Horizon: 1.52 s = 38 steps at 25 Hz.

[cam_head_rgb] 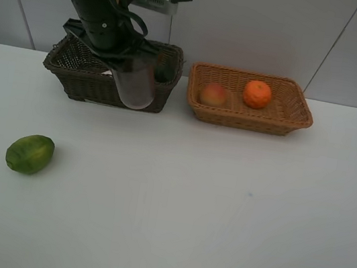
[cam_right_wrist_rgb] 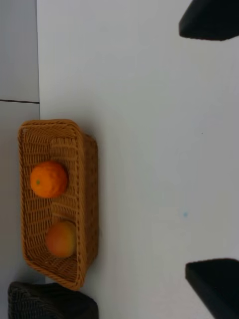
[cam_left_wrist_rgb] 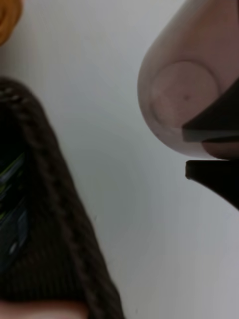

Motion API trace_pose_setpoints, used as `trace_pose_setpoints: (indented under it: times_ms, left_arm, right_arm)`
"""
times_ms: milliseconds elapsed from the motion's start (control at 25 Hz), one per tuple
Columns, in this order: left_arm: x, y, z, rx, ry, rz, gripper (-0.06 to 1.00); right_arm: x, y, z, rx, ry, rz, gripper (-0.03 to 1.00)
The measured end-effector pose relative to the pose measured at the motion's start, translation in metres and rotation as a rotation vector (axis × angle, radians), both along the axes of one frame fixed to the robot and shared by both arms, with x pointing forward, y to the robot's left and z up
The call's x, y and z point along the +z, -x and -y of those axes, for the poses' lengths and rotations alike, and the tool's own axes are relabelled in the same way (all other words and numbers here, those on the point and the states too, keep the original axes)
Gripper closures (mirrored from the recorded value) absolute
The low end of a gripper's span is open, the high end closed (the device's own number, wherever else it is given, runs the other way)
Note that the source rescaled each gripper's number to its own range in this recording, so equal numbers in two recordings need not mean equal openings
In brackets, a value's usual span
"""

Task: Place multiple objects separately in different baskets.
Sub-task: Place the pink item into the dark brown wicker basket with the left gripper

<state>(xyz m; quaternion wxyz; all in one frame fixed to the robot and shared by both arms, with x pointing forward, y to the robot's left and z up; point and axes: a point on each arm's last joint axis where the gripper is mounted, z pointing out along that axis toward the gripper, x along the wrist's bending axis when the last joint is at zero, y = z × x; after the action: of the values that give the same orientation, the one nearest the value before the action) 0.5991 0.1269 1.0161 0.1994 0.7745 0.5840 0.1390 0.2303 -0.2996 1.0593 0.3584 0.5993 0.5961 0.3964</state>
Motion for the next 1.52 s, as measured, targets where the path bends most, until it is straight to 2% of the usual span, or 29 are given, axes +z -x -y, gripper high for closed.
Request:
trace_pose_setpoints:
  times_ms: [320,520,680,880,1240,1520]
  left_arm:
    - [0.020,-0.038,-0.060,0.129,-0.004,0.160,0.94]
    - [0.011,-0.059,-0.089,0.171,-0.025,0.238,0.94]
    - [-0.019,-0.073,-0.095,0.162,-0.062,0.217,0.94]
    - [-0.041,-0.082,-0.095,0.146,-0.069,0.217,0.94]
    - [-0.056,-0.092,-0.116,0.160,-0.098,0.233,0.94]
    - [-0.067,-0.096,-0.117,0.152,-0.095,0.242,0.93]
  right_arm:
    - [0.000,0.000,0.000,0.000,0.000,0.000,0.05]
    - [0.000,0.000,0.000,0.001,-0.001,0.000,0.05]
    - [0.000,0.000,0.000,0.001,-0.001,0.000,0.05]
    - [0.000,0.000,0.000,0.001,-0.001,0.000,0.05]
    - [0.000,0.000,0.000,0.001,-0.001,0.000,0.05]
    - [0.000,0.000,0.000,0.001,-0.001,0.000,0.05]
